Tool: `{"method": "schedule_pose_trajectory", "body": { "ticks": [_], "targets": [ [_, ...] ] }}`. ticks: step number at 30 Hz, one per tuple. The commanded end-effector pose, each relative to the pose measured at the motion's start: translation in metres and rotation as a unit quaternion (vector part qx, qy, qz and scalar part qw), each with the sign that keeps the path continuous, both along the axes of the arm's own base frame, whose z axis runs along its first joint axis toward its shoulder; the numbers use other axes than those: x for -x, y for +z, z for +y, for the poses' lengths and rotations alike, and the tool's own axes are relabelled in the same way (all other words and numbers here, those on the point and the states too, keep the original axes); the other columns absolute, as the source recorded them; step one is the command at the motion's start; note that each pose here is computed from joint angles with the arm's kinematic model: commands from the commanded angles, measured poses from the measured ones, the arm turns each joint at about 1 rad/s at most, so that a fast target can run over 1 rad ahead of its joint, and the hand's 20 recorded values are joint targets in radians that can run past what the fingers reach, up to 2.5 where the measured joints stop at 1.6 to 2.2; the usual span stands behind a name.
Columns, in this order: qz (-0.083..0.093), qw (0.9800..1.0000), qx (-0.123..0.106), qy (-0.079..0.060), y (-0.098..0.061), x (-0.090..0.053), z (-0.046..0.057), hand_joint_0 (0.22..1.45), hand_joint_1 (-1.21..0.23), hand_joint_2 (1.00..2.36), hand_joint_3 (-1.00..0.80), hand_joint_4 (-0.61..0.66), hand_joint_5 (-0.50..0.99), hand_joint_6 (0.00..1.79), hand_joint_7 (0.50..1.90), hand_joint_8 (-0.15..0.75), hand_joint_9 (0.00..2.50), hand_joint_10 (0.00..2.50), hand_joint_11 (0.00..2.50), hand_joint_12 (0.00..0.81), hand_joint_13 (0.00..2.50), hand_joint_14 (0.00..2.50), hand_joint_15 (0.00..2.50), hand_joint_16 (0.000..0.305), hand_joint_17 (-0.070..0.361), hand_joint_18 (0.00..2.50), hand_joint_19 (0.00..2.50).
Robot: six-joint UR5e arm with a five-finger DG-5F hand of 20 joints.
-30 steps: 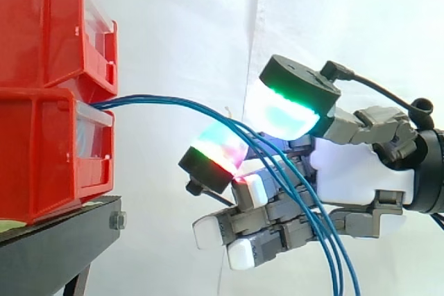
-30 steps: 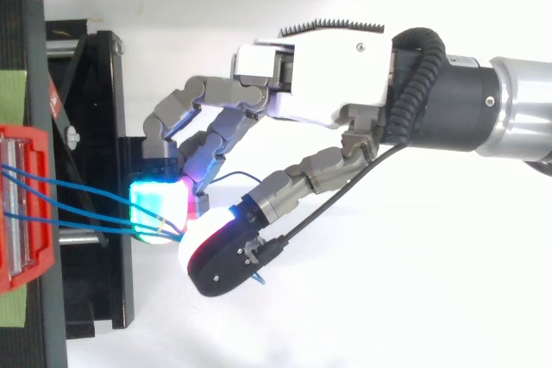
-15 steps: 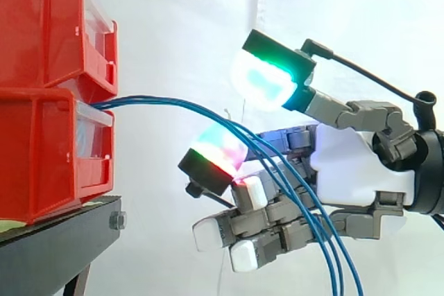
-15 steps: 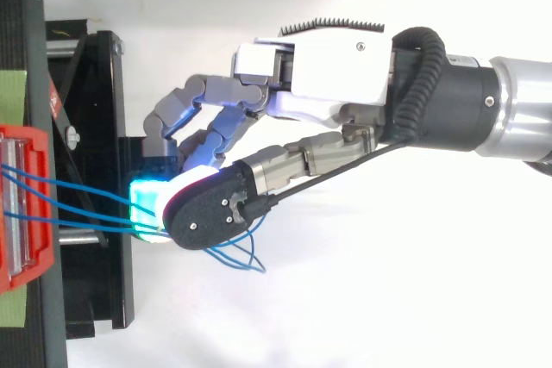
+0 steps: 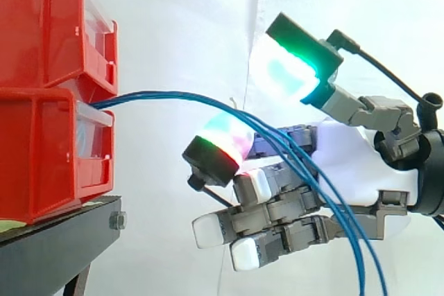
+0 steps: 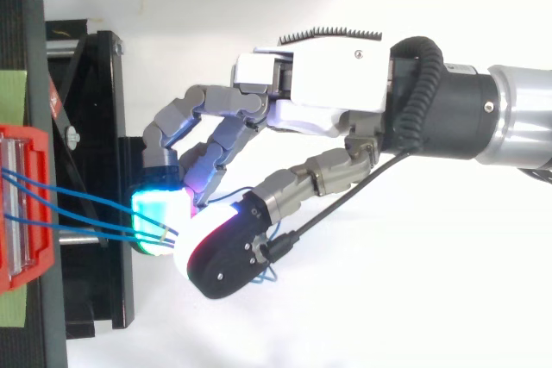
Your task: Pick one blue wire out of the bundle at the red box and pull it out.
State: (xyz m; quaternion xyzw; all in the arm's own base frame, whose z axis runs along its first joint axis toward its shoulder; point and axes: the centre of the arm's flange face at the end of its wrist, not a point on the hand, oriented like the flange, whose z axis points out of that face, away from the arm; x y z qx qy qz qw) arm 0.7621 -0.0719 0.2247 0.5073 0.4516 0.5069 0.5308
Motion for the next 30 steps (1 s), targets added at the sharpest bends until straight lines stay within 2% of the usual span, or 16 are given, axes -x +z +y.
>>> {"method": "schedule_pose_trajectory", "body": {
  "ticks": [1, 3, 10, 18, 20, 23, 30],
  "targets": [
    [0.001, 1.0, -0.006, 0.001, -0.0006, 0.0001, 0.0003, 0.58, -0.77, 1.0, -0.5, 0.19, -0.14, 0.9, 1.1, 0.357, 0.89, 0.02, 0.74, 0.449, 0.7, 0.01, 0.37, 0.059, 0.133, 0.65, 0.37],
    [0.0, 1.0, -0.007, 0.001, 0.0004, 0.0004, 0.0003, 0.62, -0.79, 1.0, -0.5, 0.16, -0.15, 0.91, 1.14, 0.354, 0.89, 0.02, 0.74, 0.445, 0.7, 0.01, 0.36, 0.058, 0.131, 0.66, 0.37],
    [0.001, 1.0, -0.008, 0.001, -0.0008, 0.0003, 0.0003, 0.64, -0.81, 1.01, -0.34, 0.1, -0.16, 0.94, 1.09, 0.351, 0.87, 0.01, 0.75, 0.443, 0.7, 0.01, 0.36, 0.058, 0.13, 0.67, 0.37],
    [0.001, 1.0, -0.008, 0.001, -0.0008, 0.0003, 0.0003, 0.58, -0.7, 1.01, -0.25, 0.12, -0.16, 0.94, 1.05, 0.355, 0.87, 0.01, 0.74, 0.442, 0.69, 0.01, 0.38, 0.059, 0.133, 0.65, 0.41],
    [0.001, 1.0, -0.008, 0.001, -0.0008, 0.0003, 0.0003, 0.57, -0.67, 1.01, -0.24, 0.13, -0.16, 0.94, 1.03, 0.373, 0.89, 0.01, 0.72, 0.47, 0.7, 0.01, 0.37, 0.065, 0.147, 0.66, 0.4],
    [0.0, 1.0, -0.008, 0.001, 0.0, -0.0001, 0.0004, 0.59, -0.65, 1.01, -0.2, 0.1, -0.17, 0.94, 1.01, 0.373, 0.87, 0.01, 0.69, 0.468, 0.69, 0.01, 0.36, 0.065, 0.147, 0.65, 0.41],
    [0.001, 1.0, -0.008, 0.002, -0.0007, 0.0003, 0.0005, 0.67, -0.79, 1.02, -0.19, 0.05, -0.21, 0.94, 1.13, 0.35, 0.8, 0.01, 0.71, 0.449, 0.68, 0.01, 0.34, 0.06, 0.134, 0.67, 0.34]
  ]
}}
